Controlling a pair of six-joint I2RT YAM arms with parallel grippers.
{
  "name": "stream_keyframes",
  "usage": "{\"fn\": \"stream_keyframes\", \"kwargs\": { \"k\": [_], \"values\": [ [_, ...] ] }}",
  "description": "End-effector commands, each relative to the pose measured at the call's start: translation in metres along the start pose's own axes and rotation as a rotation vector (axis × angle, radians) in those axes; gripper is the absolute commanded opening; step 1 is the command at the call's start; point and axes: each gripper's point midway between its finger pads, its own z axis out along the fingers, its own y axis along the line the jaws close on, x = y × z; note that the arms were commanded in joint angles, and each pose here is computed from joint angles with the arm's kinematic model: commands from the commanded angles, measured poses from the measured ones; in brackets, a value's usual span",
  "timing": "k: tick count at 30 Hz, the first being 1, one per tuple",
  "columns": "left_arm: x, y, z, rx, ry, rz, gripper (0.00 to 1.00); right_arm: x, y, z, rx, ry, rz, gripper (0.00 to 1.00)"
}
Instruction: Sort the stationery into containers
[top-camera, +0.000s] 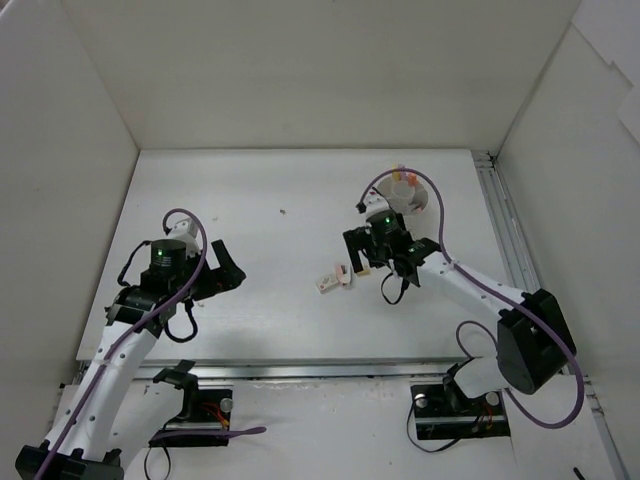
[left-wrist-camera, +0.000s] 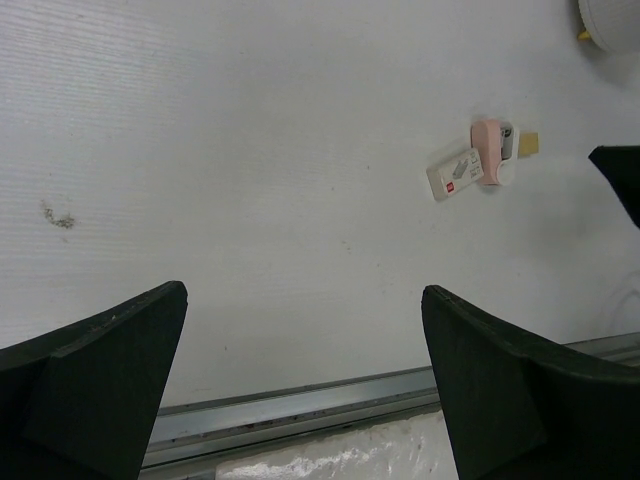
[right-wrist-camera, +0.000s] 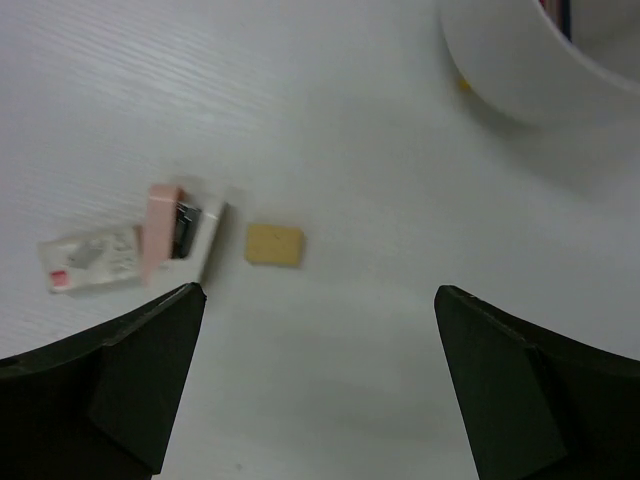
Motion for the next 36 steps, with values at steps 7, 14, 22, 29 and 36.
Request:
{"fn": "stream_keyframes", "kwargs": {
  "k": [7,14,22,29,36],
  "values": [
    [-0.018,-0.017,-0.002,0.068,-0.072,0.014,1.00,0.036,-0.052,-0.032,0.280,-0.087,0.304,0.98],
    [-0.022,-0.013,-0.004,0.041,-0.093,0.016,1.00,0.048,-0.023,0.006,0.153,-0.018,0.269,0.98],
    [-0.021,-0.009,-0.001,0.008,-0.083,0.013,1.00,0.058,-0.008,0.048,0.094,0.102,0.289,0.97],
    [-0.025,-0.006,0.000,-0.014,-0.087,0.011,1.00,0.061,0.007,0.070,0.028,0.143,0.295,0.76],
    [-0.025,-0.014,0.010,0.025,-0.056,0.048,1.00,0.060,0.005,0.071,0.018,0.150,0.291,0.72]
  ]
}}
